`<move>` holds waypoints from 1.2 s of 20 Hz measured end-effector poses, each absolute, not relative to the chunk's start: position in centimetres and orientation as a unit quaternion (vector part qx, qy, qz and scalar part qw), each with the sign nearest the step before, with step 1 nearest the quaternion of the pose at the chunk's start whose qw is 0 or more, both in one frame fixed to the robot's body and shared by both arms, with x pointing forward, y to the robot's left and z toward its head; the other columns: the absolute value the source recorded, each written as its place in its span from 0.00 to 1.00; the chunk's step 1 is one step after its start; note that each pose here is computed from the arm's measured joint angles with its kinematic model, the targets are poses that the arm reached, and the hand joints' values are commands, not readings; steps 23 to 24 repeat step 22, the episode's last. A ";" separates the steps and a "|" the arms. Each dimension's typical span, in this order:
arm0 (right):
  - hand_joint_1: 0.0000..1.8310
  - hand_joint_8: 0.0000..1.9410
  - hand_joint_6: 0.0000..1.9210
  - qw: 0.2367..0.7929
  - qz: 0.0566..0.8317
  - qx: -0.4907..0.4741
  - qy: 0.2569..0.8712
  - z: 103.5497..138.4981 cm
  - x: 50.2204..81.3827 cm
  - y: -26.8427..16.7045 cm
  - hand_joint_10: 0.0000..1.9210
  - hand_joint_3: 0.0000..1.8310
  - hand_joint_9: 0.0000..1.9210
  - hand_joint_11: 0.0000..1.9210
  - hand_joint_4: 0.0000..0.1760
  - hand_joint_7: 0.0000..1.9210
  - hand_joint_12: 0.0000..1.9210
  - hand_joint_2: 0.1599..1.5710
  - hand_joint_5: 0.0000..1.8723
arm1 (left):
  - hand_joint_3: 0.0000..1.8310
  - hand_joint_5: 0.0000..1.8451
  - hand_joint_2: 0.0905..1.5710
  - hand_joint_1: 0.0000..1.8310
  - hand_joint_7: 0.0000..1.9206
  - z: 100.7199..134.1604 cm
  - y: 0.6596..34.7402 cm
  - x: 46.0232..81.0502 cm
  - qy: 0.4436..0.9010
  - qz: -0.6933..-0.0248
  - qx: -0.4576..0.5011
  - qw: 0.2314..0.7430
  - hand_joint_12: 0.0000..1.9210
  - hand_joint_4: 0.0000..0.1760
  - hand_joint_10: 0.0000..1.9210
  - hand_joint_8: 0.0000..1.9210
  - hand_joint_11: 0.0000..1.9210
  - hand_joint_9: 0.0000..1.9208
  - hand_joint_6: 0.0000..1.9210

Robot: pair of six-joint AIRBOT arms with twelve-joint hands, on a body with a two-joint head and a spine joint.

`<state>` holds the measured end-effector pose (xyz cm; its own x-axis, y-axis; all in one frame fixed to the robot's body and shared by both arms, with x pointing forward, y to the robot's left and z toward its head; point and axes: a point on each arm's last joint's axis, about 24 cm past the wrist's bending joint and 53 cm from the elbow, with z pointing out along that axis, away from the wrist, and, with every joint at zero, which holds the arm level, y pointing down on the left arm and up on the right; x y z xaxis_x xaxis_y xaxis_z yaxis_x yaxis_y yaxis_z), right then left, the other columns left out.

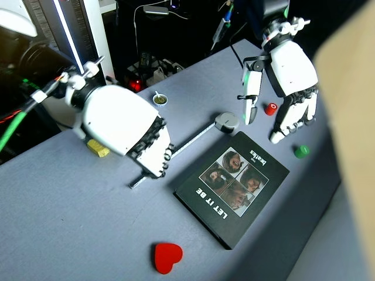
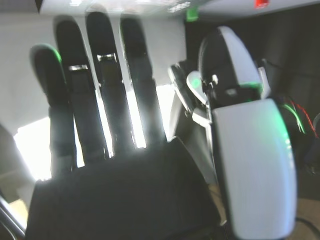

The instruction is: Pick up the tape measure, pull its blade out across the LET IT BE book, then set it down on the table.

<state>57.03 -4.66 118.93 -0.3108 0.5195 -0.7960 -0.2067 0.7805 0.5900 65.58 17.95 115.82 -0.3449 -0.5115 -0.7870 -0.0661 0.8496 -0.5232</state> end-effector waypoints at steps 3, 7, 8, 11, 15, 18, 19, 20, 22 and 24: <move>0.51 1.00 1.00 0.569 0.310 0.136 0.749 118.8 56.7 -4.4 1.00 0.00 0.61 0.76 0.00 0.53 1.00 0.69 0.46 | 0.00 0.45 0.66 0.50 0.46 113.4 16.2 63.0 0.791 -0.224 -0.231 0.521 1.00 0.00 0.99 0.99 0.45 0.49 0.99; 0.53 1.00 1.00 0.577 0.303 0.149 0.744 119.0 56.8 -4.7 1.00 0.01 0.88 0.98 0.00 0.74 1.00 0.73 0.59 | 0.00 0.64 0.66 0.53 0.60 112.4 13.9 61.5 0.780 -0.238 -0.244 0.525 1.00 0.00 1.00 1.00 0.59 0.61 1.00; 0.53 1.00 1.00 0.577 0.304 0.148 0.743 119.0 56.7 -4.7 1.00 0.01 0.90 1.00 0.00 0.77 1.00 0.75 0.62 | 0.00 0.67 0.68 0.52 0.63 112.8 14.0 61.6 0.772 -0.239 -0.249 0.534 1.00 0.00 1.00 1.00 0.63 0.65 1.00; 0.55 1.00 1.00 0.586 0.311 0.130 0.736 119.7 56.5 -4.1 1.00 0.00 0.90 1.00 0.86 0.78 1.00 0.79 0.65 | 0.01 0.69 0.73 0.47 0.69 111.9 14.7 61.3 0.768 -0.228 -0.271 0.533 1.00 0.00 1.00 1.00 0.74 0.73 1.00; 0.57 1.00 1.00 0.579 0.317 0.122 0.741 119.3 56.1 -3.6 1.00 0.00 0.89 1.00 1.00 0.78 1.00 0.79 0.66 | 0.00 0.70 0.75 0.47 0.69 111.9 14.1 61.1 0.766 -0.235 -0.272 0.533 1.00 0.00 1.00 1.00 0.75 0.73 1.00; 0.57 1.00 1.00 0.582 0.316 0.114 0.741 119.2 55.9 -3.5 1.00 0.00 0.89 1.00 1.00 0.79 1.00 0.79 0.65 | 0.00 0.70 0.76 0.48 0.69 111.8 14.2 61.1 0.765 -0.237 -0.277 0.531 1.00 0.00 1.00 1.00 0.75 0.73 1.00; 0.57 1.00 1.00 0.583 0.316 0.110 0.740 119.2 55.8 -3.4 1.00 0.00 0.89 1.00 1.00 0.78 1.00 0.79 0.65 | 0.00 0.70 0.76 0.48 0.69 111.9 14.2 61.1 0.763 -0.241 -0.282 0.530 1.00 0.00 1.00 1.00 0.75 0.73 1.00; 0.57 1.00 1.00 0.579 0.316 0.110 0.743 118.9 55.7 -3.4 1.00 0.00 0.89 1.00 1.00 0.78 1.00 0.79 0.65 | 0.00 0.70 0.76 0.48 0.69 112.0 14.2 61.2 0.762 -0.242 -0.283 0.530 1.00 0.00 1.00 1.00 0.75 0.73 1.00; 0.57 1.00 1.00 0.576 0.316 0.110 0.746 118.7 55.6 -3.3 1.00 0.00 0.89 0.99 1.00 0.78 1.00 0.79 0.65 | 0.00 0.69 0.76 0.48 0.69 112.5 14.0 61.3 0.758 -0.247 -0.285 0.533 1.00 0.00 1.00 1.00 0.75 0.73 1.00; 0.57 1.00 1.00 0.576 0.316 0.110 0.746 118.7 55.6 -3.3 1.00 0.00 0.89 0.99 1.00 0.78 1.00 0.79 0.65 | 0.00 0.69 0.76 0.48 0.69 112.5 14.0 61.3 0.758 -0.247 -0.285 0.533 1.00 0.00 1.00 1.00 0.75 0.73 1.00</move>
